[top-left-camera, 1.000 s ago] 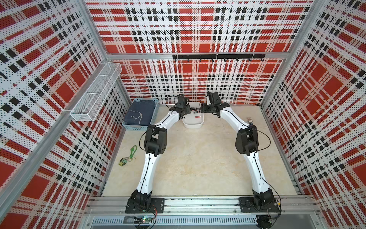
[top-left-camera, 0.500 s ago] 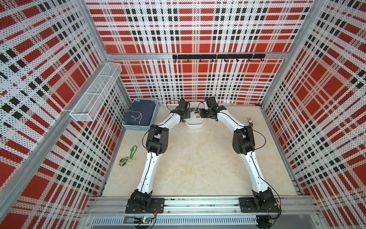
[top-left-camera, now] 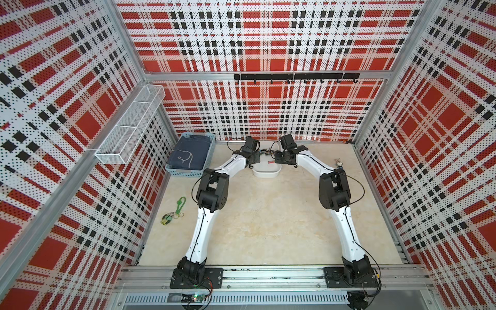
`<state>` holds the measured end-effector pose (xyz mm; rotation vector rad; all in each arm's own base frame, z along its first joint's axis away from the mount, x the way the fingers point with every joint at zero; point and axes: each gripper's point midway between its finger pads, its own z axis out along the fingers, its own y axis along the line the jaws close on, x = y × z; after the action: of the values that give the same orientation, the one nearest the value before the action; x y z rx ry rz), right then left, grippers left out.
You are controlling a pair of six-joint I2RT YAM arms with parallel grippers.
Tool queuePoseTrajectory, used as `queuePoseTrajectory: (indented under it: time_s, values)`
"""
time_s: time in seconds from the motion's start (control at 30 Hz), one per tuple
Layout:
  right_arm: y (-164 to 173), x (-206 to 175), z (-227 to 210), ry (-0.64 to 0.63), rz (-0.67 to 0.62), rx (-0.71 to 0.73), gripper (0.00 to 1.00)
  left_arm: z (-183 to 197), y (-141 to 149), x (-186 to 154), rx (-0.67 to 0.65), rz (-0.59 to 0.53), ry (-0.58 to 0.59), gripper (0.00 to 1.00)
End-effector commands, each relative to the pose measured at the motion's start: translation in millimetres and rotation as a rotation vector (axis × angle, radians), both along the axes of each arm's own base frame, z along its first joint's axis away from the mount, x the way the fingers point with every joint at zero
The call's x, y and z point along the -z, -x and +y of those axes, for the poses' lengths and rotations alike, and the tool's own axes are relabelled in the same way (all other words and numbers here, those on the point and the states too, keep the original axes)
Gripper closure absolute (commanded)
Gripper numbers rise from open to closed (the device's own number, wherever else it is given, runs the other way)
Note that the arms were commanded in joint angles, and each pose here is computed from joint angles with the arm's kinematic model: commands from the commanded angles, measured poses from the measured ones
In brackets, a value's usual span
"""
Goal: Take the batteries out of the storage box
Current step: Move the storage box to the center of the board.
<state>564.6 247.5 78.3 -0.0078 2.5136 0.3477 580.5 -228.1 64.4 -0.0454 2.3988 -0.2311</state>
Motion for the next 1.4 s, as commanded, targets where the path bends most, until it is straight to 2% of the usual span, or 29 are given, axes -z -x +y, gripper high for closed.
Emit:
queuePoseTrajectory:
  time_s: [0.0,0.2,0.3,0.43,0.6,0.83,0.9,1.0,1.3,1.37]
  values:
    - [36.3,-45.2,3.3,-0.017,-0.014,-0.025,1.00,-16.1,33.9,-36.9,0.011,-0.014,0.046,1.00]
    - [108.4,-55.5,-9.5,0.020,-0.006,-0.028,1.00,-17.3,113.6,-39.3,-0.021,0.010,0.027,1.00]
    - [145.3,-56.7,-7.7,0.053,-0.014,-0.048,1.00,-15.3,153.8,-33.6,-0.034,0.031,0.041,1.00]
    - [194.4,-46.1,8.5,0.036,-0.019,-0.108,1.00,-16.6,202.4,-25.9,-0.047,0.041,0.051,1.00]
    - [227.0,-26.6,14.4,0.028,-0.043,-0.090,1.00,-13.6,237.9,-5.1,-0.067,0.035,-0.001,1.00]
    - [232.1,2.8,5.6,0.031,-0.018,-0.049,0.99,-2.8,246.3,21.3,-0.085,0.035,-0.036,1.00]
    - [232.9,5.6,8.2,0.021,-0.005,-0.050,0.84,-4.6,245.6,24.2,-0.070,0.037,-0.050,1.00]
    - [234.2,3.0,7.0,0.009,-0.005,-0.035,0.73,-4.8,243.7,22.9,-0.061,0.032,-0.062,1.00]
    - [235.1,-14.1,0.1,0.019,0.000,-0.004,0.62,-5.8,236.5,17.8,-0.040,0.015,-0.102,0.95]
    - [234.7,-19.1,-4.1,0.016,-0.002,0.009,0.55,-5.2,235.2,16.2,-0.040,0.010,-0.109,0.92]
